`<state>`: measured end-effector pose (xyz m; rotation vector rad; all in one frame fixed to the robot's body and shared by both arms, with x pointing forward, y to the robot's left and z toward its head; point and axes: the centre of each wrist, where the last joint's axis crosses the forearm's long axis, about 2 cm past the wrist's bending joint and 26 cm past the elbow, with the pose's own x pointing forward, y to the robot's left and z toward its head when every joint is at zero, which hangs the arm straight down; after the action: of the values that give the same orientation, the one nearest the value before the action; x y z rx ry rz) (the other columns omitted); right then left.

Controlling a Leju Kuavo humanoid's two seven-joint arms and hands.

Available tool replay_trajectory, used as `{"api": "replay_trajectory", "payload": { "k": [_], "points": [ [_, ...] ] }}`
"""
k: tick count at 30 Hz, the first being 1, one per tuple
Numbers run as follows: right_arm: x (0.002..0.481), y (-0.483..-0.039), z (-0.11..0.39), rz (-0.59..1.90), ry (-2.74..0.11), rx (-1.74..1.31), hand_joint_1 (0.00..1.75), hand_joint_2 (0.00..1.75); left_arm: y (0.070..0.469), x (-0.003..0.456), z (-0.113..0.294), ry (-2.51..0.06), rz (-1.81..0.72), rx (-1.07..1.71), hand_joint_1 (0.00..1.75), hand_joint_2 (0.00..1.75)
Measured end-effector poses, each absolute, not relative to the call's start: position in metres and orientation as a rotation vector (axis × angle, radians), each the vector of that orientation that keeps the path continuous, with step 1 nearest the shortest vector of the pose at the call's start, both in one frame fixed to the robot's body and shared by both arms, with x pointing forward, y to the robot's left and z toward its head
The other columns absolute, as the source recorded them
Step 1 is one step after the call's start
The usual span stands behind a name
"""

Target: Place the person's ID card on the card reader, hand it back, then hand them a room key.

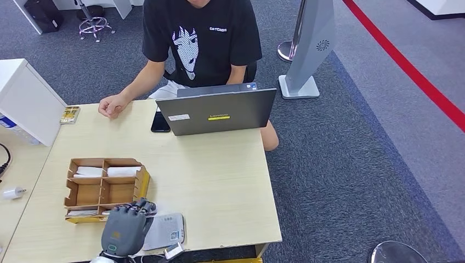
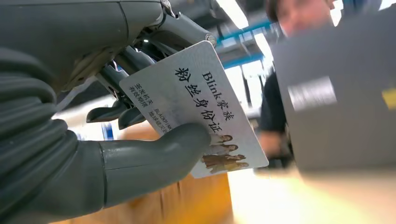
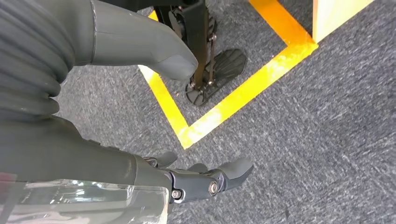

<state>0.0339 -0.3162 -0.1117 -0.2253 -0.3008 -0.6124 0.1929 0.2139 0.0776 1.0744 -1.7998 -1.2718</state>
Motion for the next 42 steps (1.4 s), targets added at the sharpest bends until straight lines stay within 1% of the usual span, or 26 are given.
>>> {"api": "replay_trajectory", "payload": {
  "k": [4, 7, 12, 17, 20, 24, 37, 38, 41, 42],
  "points": [
    [0.034, -0.317, -0.112, -0.602, -0.303, -0.220, 0.00, 1.75, 0.238, 0.216, 0.129, -1.914, -1.210, 1.255, 1.75, 1.75],
    [0.034, -0.319, -0.112, -0.590, -0.289, -0.221, 0.00, 1.75, 0.266, 0.234, 0.159, -1.930, -1.229, 1.389, 1.75, 1.75],
    [0.034, -0.324, -0.111, -0.560, -0.284, -0.215, 0.00, 1.75, 0.318, 0.274, 0.203, -1.866, -1.273, 1.541, 1.75, 1.75],
    [0.036, -0.330, -0.111, -0.521, -0.305, -0.191, 0.00, 1.75, 0.368, 0.322, 0.233, -1.730, -1.295, 1.556, 1.75, 1.75],
    [0.037, -0.334, -0.110, -0.509, -0.311, -0.195, 0.00, 1.75, 0.387, 0.343, 0.244, -1.638, -1.322, 1.594, 1.75, 1.75],
    [0.038, -0.337, -0.110, -0.504, -0.314, -0.200, 0.00, 1.75, 0.400, 0.356, 0.248, -1.575, -1.330, 1.613, 1.75, 1.75],
    [0.038, -0.337, -0.110, -0.494, -0.306, -0.201, 0.00, 1.75, 0.410, 0.369, 0.244, -1.499, -1.313, 1.598, 1.75, 1.75],
    [0.038, -0.337, -0.110, -0.494, -0.306, -0.201, 0.00, 1.75, 0.410, 0.369, 0.243, -1.498, -1.313, 1.597, 1.34, 1.75],
    [0.038, -0.337, -0.110, -0.494, -0.304, -0.201, 0.00, 1.75, 0.409, 0.369, 0.242, -1.501, -1.305, 1.597, 0.03, 1.75],
    [0.038, -0.337, -0.110, -0.493, -0.304, -0.201, 0.00, 1.75, 0.408, 0.370, 0.242, -1.505, -1.299, 1.598, 0.00, 1.75]
  ]
}}
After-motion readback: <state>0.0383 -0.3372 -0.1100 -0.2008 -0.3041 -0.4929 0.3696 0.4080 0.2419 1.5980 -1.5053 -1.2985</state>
